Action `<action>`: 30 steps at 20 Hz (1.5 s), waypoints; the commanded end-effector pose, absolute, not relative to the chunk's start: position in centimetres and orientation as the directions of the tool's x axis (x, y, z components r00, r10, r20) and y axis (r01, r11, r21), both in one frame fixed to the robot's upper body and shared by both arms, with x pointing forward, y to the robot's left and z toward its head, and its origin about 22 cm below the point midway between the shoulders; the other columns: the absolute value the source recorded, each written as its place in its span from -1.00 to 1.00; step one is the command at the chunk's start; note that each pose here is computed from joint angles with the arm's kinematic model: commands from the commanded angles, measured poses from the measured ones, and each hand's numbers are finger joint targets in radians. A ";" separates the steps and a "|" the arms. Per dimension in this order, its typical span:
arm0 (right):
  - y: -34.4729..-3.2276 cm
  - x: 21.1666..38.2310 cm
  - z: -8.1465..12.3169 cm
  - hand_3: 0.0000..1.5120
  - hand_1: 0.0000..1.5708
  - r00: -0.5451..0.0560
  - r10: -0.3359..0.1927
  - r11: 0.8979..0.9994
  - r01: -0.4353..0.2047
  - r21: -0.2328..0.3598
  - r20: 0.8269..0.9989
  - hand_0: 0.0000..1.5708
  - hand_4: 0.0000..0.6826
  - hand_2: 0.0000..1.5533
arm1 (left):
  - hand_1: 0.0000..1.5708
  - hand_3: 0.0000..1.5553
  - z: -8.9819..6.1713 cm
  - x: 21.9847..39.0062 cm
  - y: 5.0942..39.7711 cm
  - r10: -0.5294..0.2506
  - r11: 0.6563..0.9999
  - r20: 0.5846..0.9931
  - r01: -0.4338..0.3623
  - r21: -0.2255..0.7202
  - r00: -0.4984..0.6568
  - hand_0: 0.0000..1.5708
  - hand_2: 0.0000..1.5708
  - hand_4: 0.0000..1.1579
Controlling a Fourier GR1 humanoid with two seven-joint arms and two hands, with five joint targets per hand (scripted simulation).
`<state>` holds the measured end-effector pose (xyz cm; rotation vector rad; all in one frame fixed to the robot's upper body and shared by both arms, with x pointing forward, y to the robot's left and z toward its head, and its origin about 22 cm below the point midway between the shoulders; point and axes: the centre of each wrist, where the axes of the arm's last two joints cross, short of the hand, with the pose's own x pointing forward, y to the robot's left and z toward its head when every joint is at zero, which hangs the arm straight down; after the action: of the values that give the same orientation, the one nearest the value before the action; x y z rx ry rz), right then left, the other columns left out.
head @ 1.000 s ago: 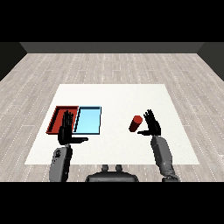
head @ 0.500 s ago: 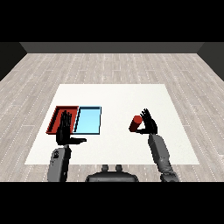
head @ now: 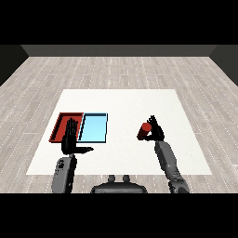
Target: Pick the red can and put it in the red box
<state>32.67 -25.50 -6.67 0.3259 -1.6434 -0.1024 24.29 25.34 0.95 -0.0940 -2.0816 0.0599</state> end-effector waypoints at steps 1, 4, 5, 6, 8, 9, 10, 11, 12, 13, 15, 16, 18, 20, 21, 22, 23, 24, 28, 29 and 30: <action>-25.1 33.8 -7.5 -1.00 -1.00 -0.044 -0.268 0.955 -0.144 0.259 0.962 -1.00 -1.00 -1.00 | -1.00 -1.00 1.5 23.4 25.6 0.082 0.997 0.868 0.044 -0.070 -0.490 -1.00 -1.00 -1.00; -24.9 34.2 -7.1 -1.00 -1.00 -0.041 -0.270 0.951 -0.167 0.260 0.962 -1.00 -1.00 -1.00 | -1.00 -1.00 2.6 23.1 25.6 0.078 0.997 0.874 0.033 -0.071 -0.480 -1.00 -1.00 -1.00; -23.1 32.7 -7.1 -1.00 -1.00 -0.046 -0.263 0.956 -0.146 0.254 0.964 -1.00 -1.00 -1.00 | -1.00 -1.00 0.5 21.7 25.0 0.081 0.997 0.867 0.037 -0.072 -0.492 -1.00 -1.00 -1.00; -23.6 34.1 -7.4 -1.00 -1.00 -0.042 -0.267 0.950 -0.181 0.255 0.963 -1.00 -1.00 -1.00 | -1.00 -1.00 1.8 24.8 24.1 0.084 0.996 0.860 0.034 -0.077 -0.504 -1.00 -1.00 -1.00; -23.8 33.3 -4.9 -1.00 -1.00 -0.050 -0.260 0.952 -0.181 0.247 0.964 -1.00 -1.00 -1.00 | -1.00 -1.00 0.7 23.5 23.1 0.078 0.997 0.864 0.026 -0.075 -0.498 -1.00 -1.00 -1.00; -24.8 32.9 -5.9 -1.00 -1.00 -0.049 -0.286 0.947 -0.168 0.274 0.957 -1.00 -1.00 -1.00 | -1.00 -1.00 2.4 22.8 25.3 0.095 0.995 0.859 0.041 -0.087 -0.502 -1.00 -1.00 -1.00; -24.8 32.5 -6.2 -1.00 -1.00 -0.030 -0.280 0.948 -0.165 0.271 0.960 -1.00 -1.00 -1.00 | -1.00 -1.00 0.5 25.9 24.7 0.088 0.996 0.865 0.038 -0.079 -0.494 -1.00 -1.00 -1.00; -21.0 32.2 -7.6 -1.00 -1.00 -0.025 -0.279 0.946 -0.182 0.270 0.960 -1.00 -1.00 -1.00 | -1.00 -1.00 1.5 23.9 26.2 0.070 0.997 0.874 0.026 -0.066 -0.481 -1.00 -1.00 -1.00; -24.1 34.3 -5.8 -1.00 -1.00 -0.037 -0.271 0.953 -0.152 0.263 0.962 -1.00 -1.00 -1.00 | -1.00 -1.00 1.8 23.8 24.6 0.088 0.996 0.867 0.035 -0.081 -0.490 -1.00 -1.00 -1.00; -23.0 33.4 -5.3 -1.00 -1.00 -0.046 -0.285 0.948 -0.162 0.275 0.957 -1.00 -1.00 -1.00 | -1.00 -1.00 0.6 23.6 25.2 0.101 0.995 0.864 0.038 -0.094 -0.493 -1.00 -1.00 -1.00; -23.3 32.3 -7.0 -1.00 -1.00 -0.039 -0.280 0.947 -0.176 0.269 0.959 -1.00 -1.00 -1.00 | -1.00 -1.00 2.2 24.8 25.1 0.096 0.995 0.862 0.038 -0.089 -0.498 -1.00 -1.00 -1.00; -21.8 34.7 -5.0 -1.00 -1.00 -0.027 -0.273 0.950 -0.163 0.265 0.962 -1.00 -1.00 -1.00 | -1.00 -1.00 1.7 23.9 24.2 0.081 0.996 0.862 0.018 -0.084 -0.500 -1.00 -1.00 -1.00; -23.1 33.5 -4.8 -1.00 -1.00 -0.046 -0.263 0.951 -0.178 0.251 0.964 -1.00 -1.00 -1.00 | -1.00 -1.00 0.8 22.7 24.7 0.082 0.996 0.866 0.018 -0.084 -0.494 -1.00 -1.00 -1.00; -22.0 34.7 -5.7 -1.00 -1.00 -0.030 -0.265 0.950 -0.177 0.256 0.964 -1.00 -1.00 -1.00 | -1.00 -1.00 2.4 23.2 24.9 0.106 0.994 0.865 0.045 -0.097 -0.490 -1.00 -1.00 -1.00; -25.0 33.7 -6.6 -1.00 -1.00 -0.029 -0.254 0.951 -0.190 0.244 0.967 -1.00 -1.00 -1.00 | -1.00 -1.00 0.4 24.6 24.8 0.107 0.994 0.864 0.056 -0.092 -0.491 -1.00 -1.00 -1.00; -22.8 34.5 -5.3 -1.00 -1.00 -0.039 -0.246 0.958 -0.163 0.236 0.969 -1.00 -1.00 -1.00 | -1.00 -1.00 2.5 23.3 24.2 0.116 0.993 0.861 0.053 -0.103 -0.495 -1.00 -1.00 -1.00; -23.2 34.1 -7.3 -1.00 -1.00 -0.028 -0.250 0.955 -0.175 0.241 0.968 -1.00 -1.00 -1.00 | -1.00 -1.00 0.6 25.6 25.6 0.104 0.995 0.859 0.047 -0.093 -0.502 -1.00 -1.00 -1.00; -22.5 34.6 -6.9 -1.00 -1.00 -0.011 -0.256 0.953 -0.172 0.250 0.967 -1.00 -1.00 -1.00 | -1.00 -1.00 4.0 23.6 25.9 0.105 0.994 0.860 0.046 -0.095 -0.500 -1.00 -1.00 -1.00; -22.1 35.4 -6.6 -1.00 -1.00 0.006 -0.229 0.961 -0.161 0.227 0.974 -1.00 -1.00 -1.00 | -1.00 -1.00 1.1 23.6 25.9 0.099 0.995 0.864 0.038 -0.093 -0.493 -1.00 -1.00 -1.00; -21.0 34.5 -6.8 -1.00 -1.00 0.016 -0.233 0.959 -0.164 0.233 0.972 -1.00 -1.00 -1.00 | -1.00 -1.00 0.9 23.9 24.2 0.100 0.995 0.861 0.044 -0.090 -0.499 -1.00 -1.00 -1.00; -23.4 35.3 -5.6 -1.00 -1.00 0.028 -0.238 0.961 -0.136 0.239 0.971 -1.00 -1.00 -1.00 | -1.00 -1.00 0.0 24.9 27.1 0.113 0.994 0.858 0.048 -0.103 -0.501 -1.00 -1.00 -1.00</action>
<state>34.89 -22.32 -6.22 0.3143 -1.5741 -0.0643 24.11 25.55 1.28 -0.1027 -2.0922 0.0734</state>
